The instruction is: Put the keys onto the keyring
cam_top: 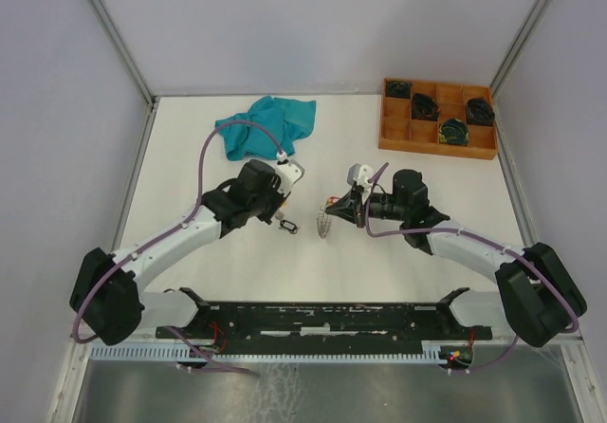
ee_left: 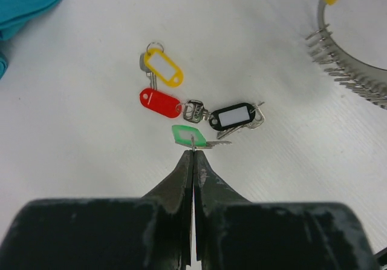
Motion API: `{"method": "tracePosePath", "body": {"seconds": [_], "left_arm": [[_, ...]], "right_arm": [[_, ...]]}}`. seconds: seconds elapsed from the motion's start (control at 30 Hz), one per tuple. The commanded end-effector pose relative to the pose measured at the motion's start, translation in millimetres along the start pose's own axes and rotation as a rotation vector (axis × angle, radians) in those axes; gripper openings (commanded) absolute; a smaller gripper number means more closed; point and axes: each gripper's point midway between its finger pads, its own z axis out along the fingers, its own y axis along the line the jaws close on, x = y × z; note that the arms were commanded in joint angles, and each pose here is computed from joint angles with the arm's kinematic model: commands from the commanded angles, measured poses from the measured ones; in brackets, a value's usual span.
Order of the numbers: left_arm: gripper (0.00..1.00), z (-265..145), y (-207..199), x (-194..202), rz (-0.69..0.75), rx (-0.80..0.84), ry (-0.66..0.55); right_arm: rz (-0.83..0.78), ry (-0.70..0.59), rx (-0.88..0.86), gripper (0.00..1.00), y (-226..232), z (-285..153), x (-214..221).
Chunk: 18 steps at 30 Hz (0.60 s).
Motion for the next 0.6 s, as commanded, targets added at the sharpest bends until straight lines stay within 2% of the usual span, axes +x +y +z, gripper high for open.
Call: {"method": "tracePosePath", "body": {"seconds": [0.0,0.23,0.3,0.57], "left_arm": [[0.03,-22,-15,-39,0.111,0.110,-0.224],[0.03,-55,-42,-56,0.308,0.265,-0.410],[0.03,-60,-46,-56,0.353,0.289,-0.436],[0.03,-71,-69,-57,0.442,0.416,-0.504]], "right_arm": [[-0.062,-0.066,-0.066,0.01,5,2,-24],[-0.081,-0.039,-0.225,0.04,22,5,-22],[-0.091,-0.031,-0.273,0.01,25,6,-23],[-0.148,-0.045,-0.409,0.01,33,9,-29]]}}
